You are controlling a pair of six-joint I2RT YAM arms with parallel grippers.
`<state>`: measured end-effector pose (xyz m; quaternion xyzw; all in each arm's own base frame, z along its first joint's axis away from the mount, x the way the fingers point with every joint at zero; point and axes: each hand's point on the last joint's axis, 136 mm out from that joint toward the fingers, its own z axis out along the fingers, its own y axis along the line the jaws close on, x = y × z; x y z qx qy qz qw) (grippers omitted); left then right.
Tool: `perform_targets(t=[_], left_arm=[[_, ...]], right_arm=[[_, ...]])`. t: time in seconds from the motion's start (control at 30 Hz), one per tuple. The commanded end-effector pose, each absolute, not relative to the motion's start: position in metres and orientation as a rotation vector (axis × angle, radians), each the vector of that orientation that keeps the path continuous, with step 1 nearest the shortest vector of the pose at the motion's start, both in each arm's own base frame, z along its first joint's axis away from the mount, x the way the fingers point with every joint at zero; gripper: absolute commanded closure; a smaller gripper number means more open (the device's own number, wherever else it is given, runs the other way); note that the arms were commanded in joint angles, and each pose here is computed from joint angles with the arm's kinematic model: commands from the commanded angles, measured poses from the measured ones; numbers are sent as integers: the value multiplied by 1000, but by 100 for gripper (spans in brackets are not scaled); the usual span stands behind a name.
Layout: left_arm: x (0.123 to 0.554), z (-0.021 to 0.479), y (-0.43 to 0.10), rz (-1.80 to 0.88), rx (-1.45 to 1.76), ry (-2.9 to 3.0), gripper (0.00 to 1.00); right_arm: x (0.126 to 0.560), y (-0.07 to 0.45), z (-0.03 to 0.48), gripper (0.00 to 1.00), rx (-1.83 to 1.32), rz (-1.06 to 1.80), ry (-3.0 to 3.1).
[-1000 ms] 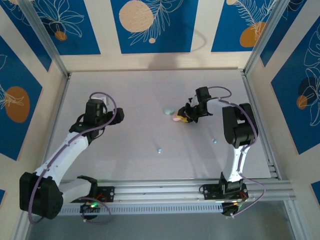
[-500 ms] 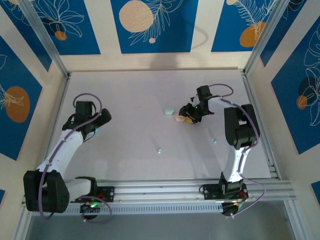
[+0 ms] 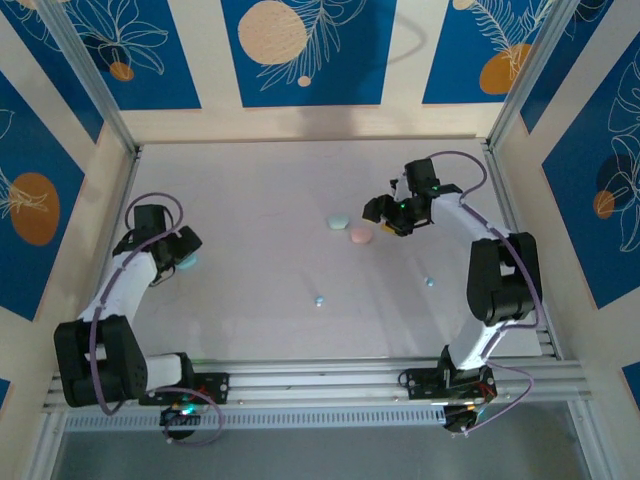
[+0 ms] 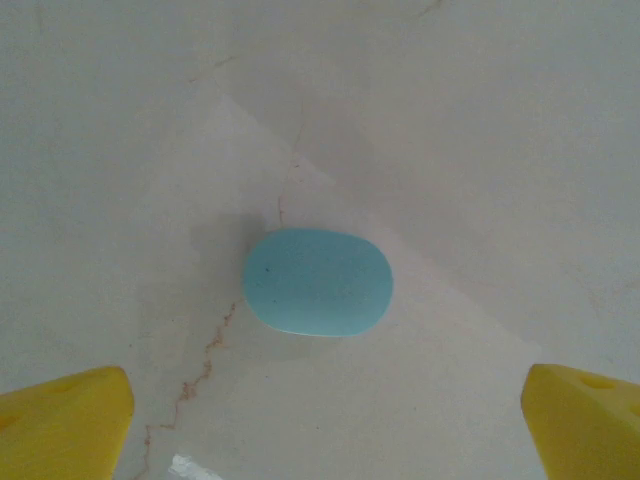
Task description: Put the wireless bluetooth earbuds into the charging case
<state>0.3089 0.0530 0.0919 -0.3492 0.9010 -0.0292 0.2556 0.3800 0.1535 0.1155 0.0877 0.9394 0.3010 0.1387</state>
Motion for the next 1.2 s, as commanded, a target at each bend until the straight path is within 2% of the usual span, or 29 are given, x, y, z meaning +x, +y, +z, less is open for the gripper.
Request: perform_targets(t=[0.0,0.17,0.5,0.77,0.9,1.17], left_arm=[[317,78,50,-154,-1001,2467,5],[320,58,58,-54,-995,2579,11],[330,37,59,33,-799,2771,8],[339,22,57,50,-727,2852,12],[342,20,55,54,-694,2872,17],[343,24,40,8,-627,2894,35]], right_arm=[[362,158,131,36,205,898,2718],[352,159,150,36,176,917,2687],[341,161,155,36,164,951,2689],[338,164,156,36,160,983,2693],[335,163,155,36,163,980,2697],[332,163,156,36,163,984,2696]])
